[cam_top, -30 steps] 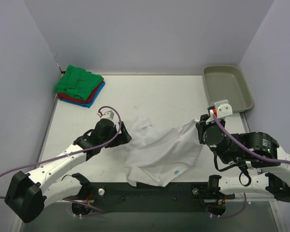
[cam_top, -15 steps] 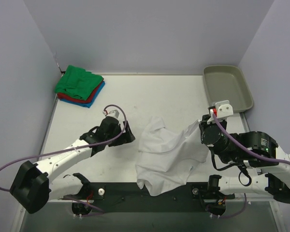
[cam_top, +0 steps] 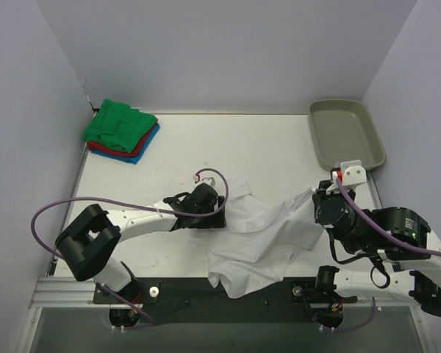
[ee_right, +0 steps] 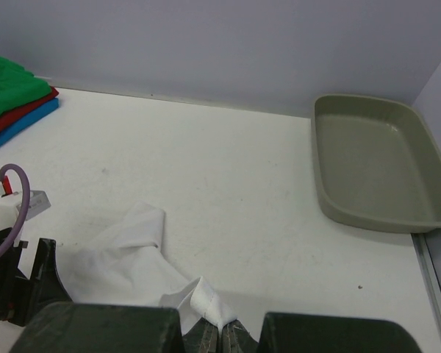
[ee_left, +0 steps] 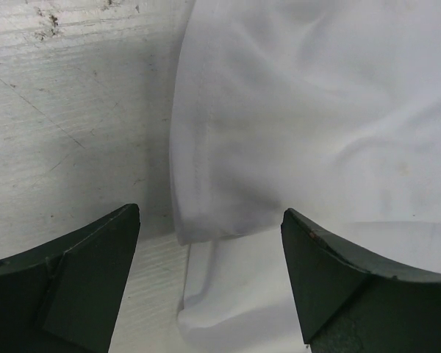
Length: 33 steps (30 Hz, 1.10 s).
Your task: Fold and stack the t-shirts
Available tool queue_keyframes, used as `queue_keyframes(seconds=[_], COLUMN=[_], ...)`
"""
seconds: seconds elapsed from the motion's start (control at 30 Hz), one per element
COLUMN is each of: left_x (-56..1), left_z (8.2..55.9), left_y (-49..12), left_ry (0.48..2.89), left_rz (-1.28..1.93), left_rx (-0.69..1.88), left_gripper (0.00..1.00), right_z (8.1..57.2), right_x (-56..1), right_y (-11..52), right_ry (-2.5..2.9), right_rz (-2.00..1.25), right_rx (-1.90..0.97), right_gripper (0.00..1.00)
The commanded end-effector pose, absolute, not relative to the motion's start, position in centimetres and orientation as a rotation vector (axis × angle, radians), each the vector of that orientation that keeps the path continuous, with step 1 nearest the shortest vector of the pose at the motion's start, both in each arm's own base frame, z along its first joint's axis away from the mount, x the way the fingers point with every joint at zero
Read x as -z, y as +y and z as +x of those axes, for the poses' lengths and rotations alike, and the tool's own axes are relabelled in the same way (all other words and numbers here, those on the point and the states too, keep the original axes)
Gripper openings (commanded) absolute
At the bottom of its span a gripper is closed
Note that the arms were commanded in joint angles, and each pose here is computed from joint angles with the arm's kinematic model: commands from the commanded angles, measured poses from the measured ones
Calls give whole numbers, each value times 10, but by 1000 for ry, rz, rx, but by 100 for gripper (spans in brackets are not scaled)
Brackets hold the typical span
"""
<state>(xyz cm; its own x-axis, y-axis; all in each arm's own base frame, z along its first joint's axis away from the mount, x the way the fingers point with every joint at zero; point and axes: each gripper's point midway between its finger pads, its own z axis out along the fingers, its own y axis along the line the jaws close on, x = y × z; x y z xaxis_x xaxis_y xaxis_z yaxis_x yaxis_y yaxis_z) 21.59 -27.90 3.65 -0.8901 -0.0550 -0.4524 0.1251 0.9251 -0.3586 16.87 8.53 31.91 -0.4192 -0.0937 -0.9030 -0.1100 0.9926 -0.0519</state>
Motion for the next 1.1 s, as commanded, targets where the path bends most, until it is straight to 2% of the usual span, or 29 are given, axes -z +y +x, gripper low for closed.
queue_keyframes(seconds=[0.0, 0.03, 0.07, 0.2, 0.37, 0.47, 0.63, 0.77, 0.87, 0.9, 1.07], left_x=[-49, -48, -47, -37, -28, -25, -43, -136, -208, -251, -357], left_z=[229, 230, 231, 231, 230, 231, 235, 261, 266, 265, 256], left_y=[-284, -284, -284, -284, -283, -282, -281, -289, -275, -271, -239], left_ry=[2544, 2543, 2541, 2553, 2564, 2569, 2532, 2359, 2239, 2166, 1973], left_rz=[5, 0, 1, -6, -20, -24, -23, 2, 17, 10, -11], left_rx=[558, 555, 551, 541, 534, 517, 535, 589, 601, 648, 700], left_gripper=[87, 85, 76, 52, 31, 0, 0, 0, 0, 0, 0], right_z=[169, 169, 169, 170, 169, 169, 171, 179, 183, 183, 182], right_x=[-314, -314, -313, -311, -311, -310, -310, -331, -361, -368, -410], right_y=[77, 78, 79, 81, 80, 78, 75, 76, 87, 89, 104], right_ry=[2008, 2009, 2010, 2015, 2015, 2013, 2001, 1940, 1890, 1877, 1799], right_rz=[-129, -130, -130, -139, -138, -129, -131, -127, -142, -145, -234], right_rx=[20, 22, 21, 31, 27, 23, 54, 83, 0, -20, -149], right_gripper=[0, 0, 0, 0, 0, 0, 0, 0, 0, 0, 0])
